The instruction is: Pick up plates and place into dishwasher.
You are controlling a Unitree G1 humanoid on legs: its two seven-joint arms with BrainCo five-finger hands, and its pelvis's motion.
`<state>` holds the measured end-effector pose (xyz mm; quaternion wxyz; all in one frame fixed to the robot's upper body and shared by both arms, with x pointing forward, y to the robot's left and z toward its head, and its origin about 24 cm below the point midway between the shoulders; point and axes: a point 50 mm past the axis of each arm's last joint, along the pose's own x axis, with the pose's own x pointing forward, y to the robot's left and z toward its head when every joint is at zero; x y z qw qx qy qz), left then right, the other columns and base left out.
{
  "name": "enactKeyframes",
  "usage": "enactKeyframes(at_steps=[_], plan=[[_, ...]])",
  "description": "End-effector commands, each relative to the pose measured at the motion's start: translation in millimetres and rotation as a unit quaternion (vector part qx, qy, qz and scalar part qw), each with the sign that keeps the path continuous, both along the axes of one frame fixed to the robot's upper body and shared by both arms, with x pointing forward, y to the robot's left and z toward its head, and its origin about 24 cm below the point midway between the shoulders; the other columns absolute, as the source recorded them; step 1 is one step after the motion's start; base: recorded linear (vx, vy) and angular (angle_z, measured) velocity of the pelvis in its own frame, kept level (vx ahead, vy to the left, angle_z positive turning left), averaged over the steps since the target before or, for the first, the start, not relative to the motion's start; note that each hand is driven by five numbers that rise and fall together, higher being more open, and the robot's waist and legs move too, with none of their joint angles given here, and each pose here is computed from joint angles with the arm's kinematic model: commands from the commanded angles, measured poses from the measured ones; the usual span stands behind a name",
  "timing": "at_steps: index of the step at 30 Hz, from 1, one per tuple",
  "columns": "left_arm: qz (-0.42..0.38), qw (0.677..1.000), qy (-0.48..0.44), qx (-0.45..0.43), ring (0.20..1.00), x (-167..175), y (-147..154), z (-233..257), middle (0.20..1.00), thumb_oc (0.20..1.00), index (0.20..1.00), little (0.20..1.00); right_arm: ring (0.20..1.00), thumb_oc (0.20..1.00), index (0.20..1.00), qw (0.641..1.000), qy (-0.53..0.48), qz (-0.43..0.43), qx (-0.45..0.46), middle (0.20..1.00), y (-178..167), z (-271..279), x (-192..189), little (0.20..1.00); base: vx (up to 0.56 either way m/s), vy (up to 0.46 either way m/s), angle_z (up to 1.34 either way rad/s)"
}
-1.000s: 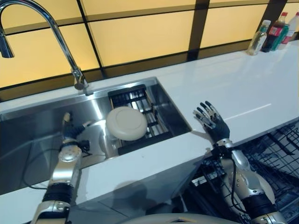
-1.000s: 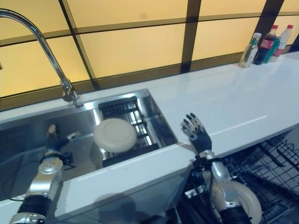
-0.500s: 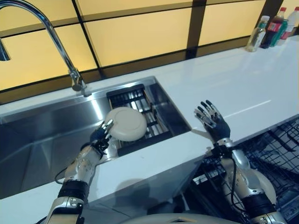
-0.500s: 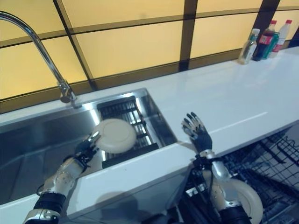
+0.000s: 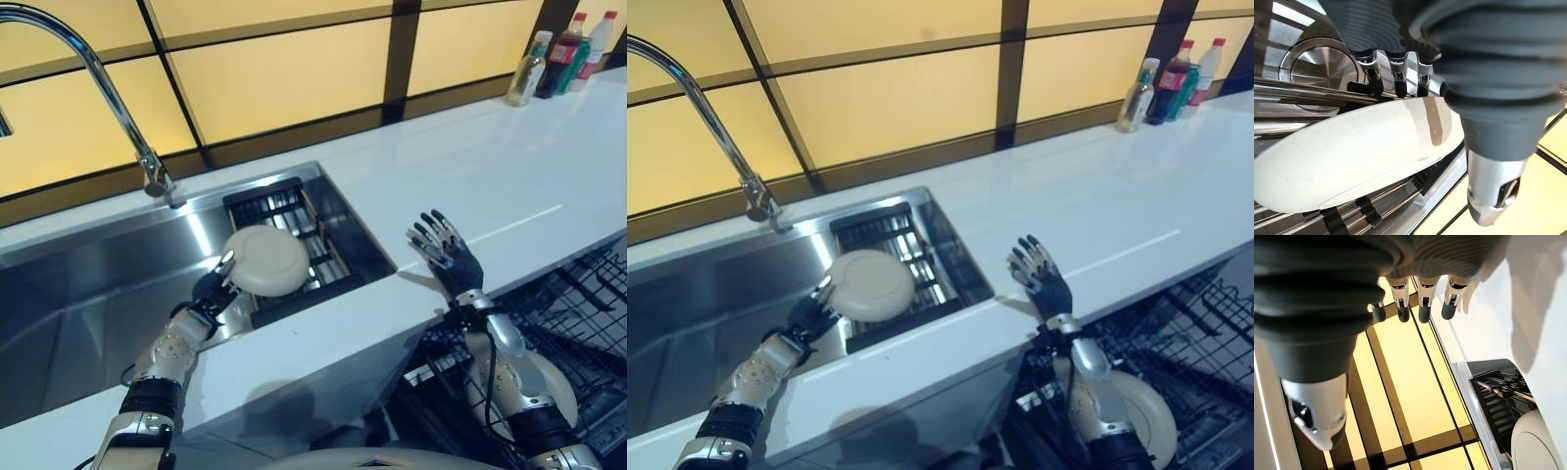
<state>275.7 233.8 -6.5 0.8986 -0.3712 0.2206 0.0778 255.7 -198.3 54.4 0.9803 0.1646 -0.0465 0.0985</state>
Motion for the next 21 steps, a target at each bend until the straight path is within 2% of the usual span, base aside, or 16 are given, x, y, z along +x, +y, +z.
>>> enactKeyframes(at_steps=[1,3,21], plan=[[-0.022,0.999,-0.015,-0.03,0.598,4.1,-14.5,-5.8,0.598,0.598,0.598,0.598,1.0,1.0,1.0,0.999,-0.039,0.019,0.016,1.0,12.8,11.2,1.9,1.0,0.0,0.0,0.0],[-0.023,0.999,-0.019,-0.02,0.2,5.1,-13.5,-4.1,0.2,0.2,0.2,0.2,1.0,1.0,1.0,0.999,-0.039,0.02,0.016,1.0,13.5,10.7,1.9,1.0,0.0,0.0,0.0],[-0.023,0.999,-0.024,0.01,0.2,5.9,-8.2,-0.3,0.2,0.2,0.2,0.2,1.0,1.0,1.0,0.999,-0.039,0.02,0.02,1.0,15.9,11.2,2.7,1.0,0.0,0.0,0.0]])
